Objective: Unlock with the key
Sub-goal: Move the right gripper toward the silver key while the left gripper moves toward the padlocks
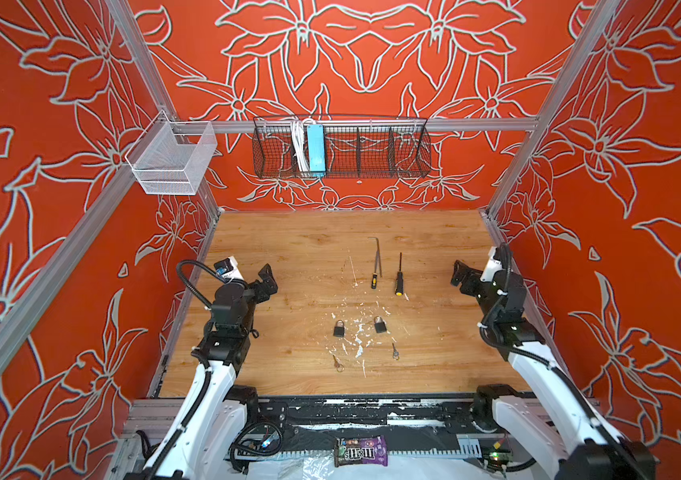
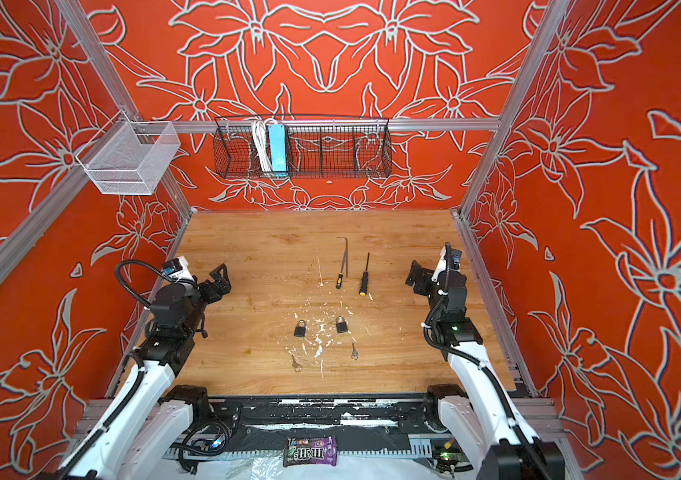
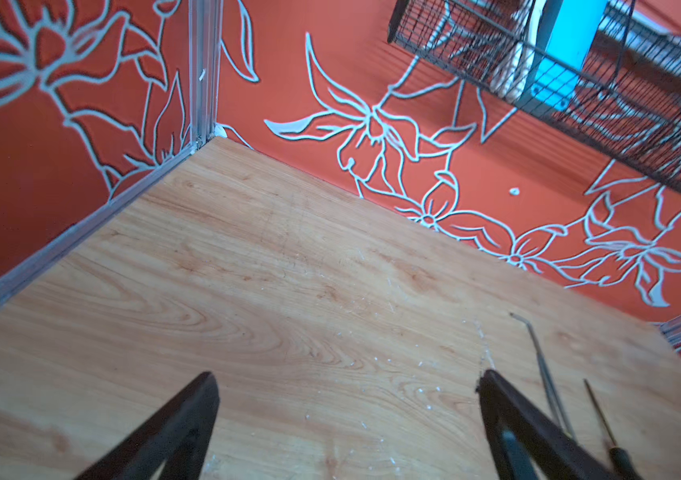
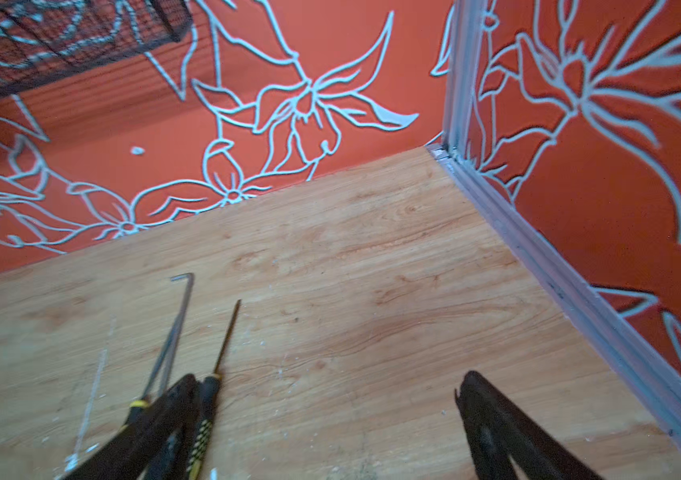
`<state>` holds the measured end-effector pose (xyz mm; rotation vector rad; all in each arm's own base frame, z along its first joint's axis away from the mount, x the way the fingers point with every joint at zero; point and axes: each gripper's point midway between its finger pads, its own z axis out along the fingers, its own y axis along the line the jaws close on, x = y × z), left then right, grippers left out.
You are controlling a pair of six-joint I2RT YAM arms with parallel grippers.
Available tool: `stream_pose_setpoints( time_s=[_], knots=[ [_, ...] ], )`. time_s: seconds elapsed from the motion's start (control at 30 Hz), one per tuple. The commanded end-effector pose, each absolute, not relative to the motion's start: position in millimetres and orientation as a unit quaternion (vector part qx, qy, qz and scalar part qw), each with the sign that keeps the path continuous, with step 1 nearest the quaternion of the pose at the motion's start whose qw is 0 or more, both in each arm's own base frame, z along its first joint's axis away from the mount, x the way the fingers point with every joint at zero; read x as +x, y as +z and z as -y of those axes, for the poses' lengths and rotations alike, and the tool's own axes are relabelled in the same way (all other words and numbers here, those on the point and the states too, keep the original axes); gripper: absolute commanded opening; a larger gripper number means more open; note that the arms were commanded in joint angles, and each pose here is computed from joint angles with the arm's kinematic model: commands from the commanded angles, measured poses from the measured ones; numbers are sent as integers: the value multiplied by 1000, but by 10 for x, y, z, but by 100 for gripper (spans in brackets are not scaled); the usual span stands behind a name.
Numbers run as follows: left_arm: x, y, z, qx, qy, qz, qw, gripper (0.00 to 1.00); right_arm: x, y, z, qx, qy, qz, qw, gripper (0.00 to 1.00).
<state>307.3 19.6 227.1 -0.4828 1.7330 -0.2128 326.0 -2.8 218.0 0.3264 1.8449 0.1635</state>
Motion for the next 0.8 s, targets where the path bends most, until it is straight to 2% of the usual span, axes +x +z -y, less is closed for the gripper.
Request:
stream_pose_setpoints(
  time_s=[0.0,0.07,0.17,0.5,0.77],
  knots=[
    [2984,2297,-193,-261,-143,-727,619,97,3084,1993,-89,192,141,-803,547,98],
    [2944,2329,-226,-284,-150,-720,615,98,2998,1919,-46,218,138,-809,529,98],
    [2921,2313,-193,-284,-142,-751,579,98,2921,1858,-40,223,125,-832,493,98],
    [2875,2008,221,-274,-227,-820,449,97,2782,1673,-466,146,188,-891,387,97],
    [2716,1879,699,-234,-280,-854,371,97,2475,1403,-818,75,141,-949,274,95]
  ],
)
